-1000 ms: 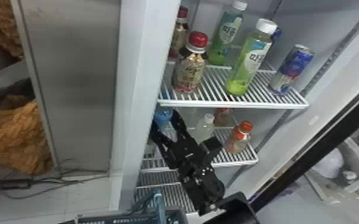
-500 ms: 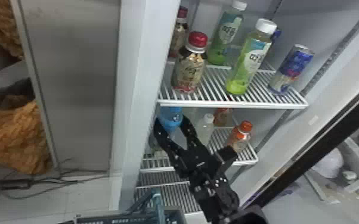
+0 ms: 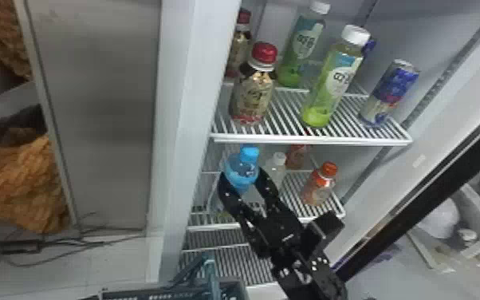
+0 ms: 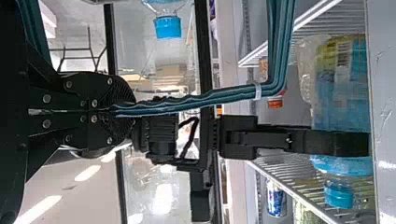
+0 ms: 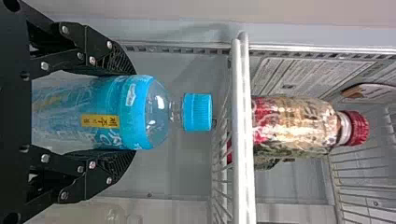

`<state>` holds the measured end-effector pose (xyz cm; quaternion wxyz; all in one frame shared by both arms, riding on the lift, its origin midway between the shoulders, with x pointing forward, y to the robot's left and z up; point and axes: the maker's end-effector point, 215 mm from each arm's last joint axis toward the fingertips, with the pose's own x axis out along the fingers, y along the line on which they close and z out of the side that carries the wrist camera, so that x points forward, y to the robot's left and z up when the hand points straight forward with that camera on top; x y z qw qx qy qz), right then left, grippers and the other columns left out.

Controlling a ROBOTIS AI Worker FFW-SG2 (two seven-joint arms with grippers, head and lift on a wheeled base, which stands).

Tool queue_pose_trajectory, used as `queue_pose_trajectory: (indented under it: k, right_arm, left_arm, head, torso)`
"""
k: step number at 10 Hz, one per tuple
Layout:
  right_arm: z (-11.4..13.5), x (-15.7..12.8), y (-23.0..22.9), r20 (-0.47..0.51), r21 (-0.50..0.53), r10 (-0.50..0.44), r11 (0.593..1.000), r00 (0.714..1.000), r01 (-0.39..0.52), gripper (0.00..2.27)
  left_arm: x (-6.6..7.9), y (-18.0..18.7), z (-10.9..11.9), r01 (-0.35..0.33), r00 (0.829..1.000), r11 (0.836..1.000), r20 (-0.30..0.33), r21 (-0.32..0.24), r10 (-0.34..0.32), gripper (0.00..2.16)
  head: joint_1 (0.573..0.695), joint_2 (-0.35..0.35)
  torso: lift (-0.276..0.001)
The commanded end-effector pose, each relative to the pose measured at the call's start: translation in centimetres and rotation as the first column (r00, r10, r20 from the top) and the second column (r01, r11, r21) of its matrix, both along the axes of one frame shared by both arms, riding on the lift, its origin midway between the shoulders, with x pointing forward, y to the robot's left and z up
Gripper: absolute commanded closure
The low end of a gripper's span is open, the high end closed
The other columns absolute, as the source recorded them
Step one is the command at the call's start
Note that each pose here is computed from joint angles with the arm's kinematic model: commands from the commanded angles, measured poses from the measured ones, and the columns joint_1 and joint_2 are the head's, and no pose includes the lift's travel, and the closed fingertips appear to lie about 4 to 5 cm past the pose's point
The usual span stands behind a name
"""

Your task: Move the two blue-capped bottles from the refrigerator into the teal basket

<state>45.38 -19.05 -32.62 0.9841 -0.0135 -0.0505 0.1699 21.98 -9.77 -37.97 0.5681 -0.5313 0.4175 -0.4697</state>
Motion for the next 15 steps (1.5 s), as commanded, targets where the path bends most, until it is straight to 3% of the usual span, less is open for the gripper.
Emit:
queue_pose_trajectory:
  k: [1,5,8,10,15]
  right_arm:
    - [-0.1,-1.2,-0.5,-0.020,-0.003,-0.004,1.000,1.000,0.004,0.63]
    - [0.0,-4.5,-0.7,-0.077,-0.009,0.008,1.000,0.997,-0.009,0.63]
    - [3.2,-7.1,-1.6,-0.069,-0.006,-0.003,1.000,0.998,0.003,0.63]
    - [3.9,-8.0,-1.9,-0.081,-0.003,-0.004,1.000,0.997,0.004,0.63]
    - [4.3,-11.4,-1.8,-0.207,0.034,0.005,0.999,0.978,0.002,0.63]
  left_arm:
    - [0.0,0.0,0.0,-0.001,1.000,1.000,0.000,-0.001,0.001,1.13]
    - [0.0,0.0,0.1,-0.001,1.000,1.000,-0.001,-0.002,0.001,1.13]
    - [-0.1,0.0,0.0,0.000,1.000,1.000,-0.003,-0.002,0.000,1.13]
    - [-0.1,0.0,0.0,0.000,1.000,1.000,-0.002,0.000,0.000,1.13]
    - [0.0,0.1,-0.1,-0.002,1.000,1.000,-0.004,0.001,0.002,1.13]
  head:
    - [0.695,-0.350]
    - [0.695,-0.350]
    - [0.695,-0.350]
    - [0.695,-0.350]
    - [0.695,-0.350]
  torso:
    - [-0.157]
    - [-0.157]
    - [-0.157]
    - [-0.157]
    - [-0.157]
